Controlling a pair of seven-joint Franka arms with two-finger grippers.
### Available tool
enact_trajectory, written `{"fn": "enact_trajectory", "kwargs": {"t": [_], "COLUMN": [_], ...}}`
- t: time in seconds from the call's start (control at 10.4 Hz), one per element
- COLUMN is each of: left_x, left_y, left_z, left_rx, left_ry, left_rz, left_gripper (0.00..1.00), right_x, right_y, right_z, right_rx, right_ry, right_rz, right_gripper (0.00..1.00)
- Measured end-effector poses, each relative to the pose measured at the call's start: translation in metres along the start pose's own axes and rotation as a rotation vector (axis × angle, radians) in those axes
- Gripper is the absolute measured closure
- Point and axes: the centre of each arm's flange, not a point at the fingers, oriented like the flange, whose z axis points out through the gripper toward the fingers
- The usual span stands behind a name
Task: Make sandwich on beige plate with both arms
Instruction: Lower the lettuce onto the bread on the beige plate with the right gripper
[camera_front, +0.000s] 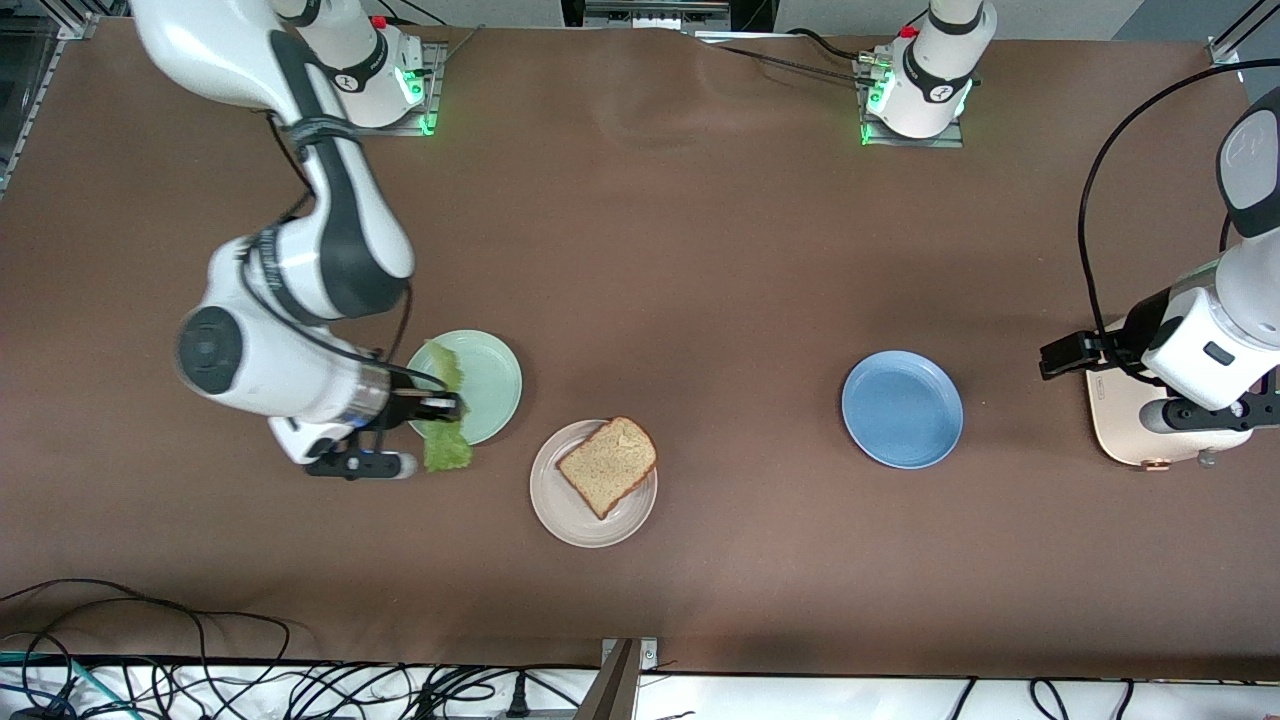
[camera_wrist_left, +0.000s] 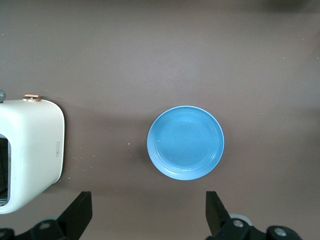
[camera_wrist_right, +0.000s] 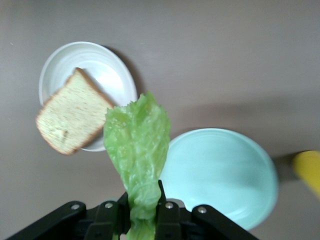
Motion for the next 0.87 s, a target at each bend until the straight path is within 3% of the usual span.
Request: {"fn": "enact_trajectory", "kwargs": {"t": [0.39, 0.67, 0.87], "left_x": [-0.002, -0.002, -0.001], "left_y": [0.016, 0.013, 0.007], "left_z": [0.000, 0.000, 0.000], "left_rx": [0.000, 0.001, 0.001], "left_ry": [0.000, 0.000, 0.001], "left_rz": [0.006, 0.001, -0.008], "left_gripper": [0.00, 0.00, 0.00], "right_x": [-0.011, -0.030, -0.041], "right_y": [-0.073, -0.118, -0.137], "right_z": [0.039, 0.103, 0.136], "right_rx": [0.025, 0.057, 0.059], "right_ry": [0.068, 0.126, 0.140], "right_rz": [0.151, 0.270, 0.282], "right_gripper": [0.85, 0.85, 0.85]}}
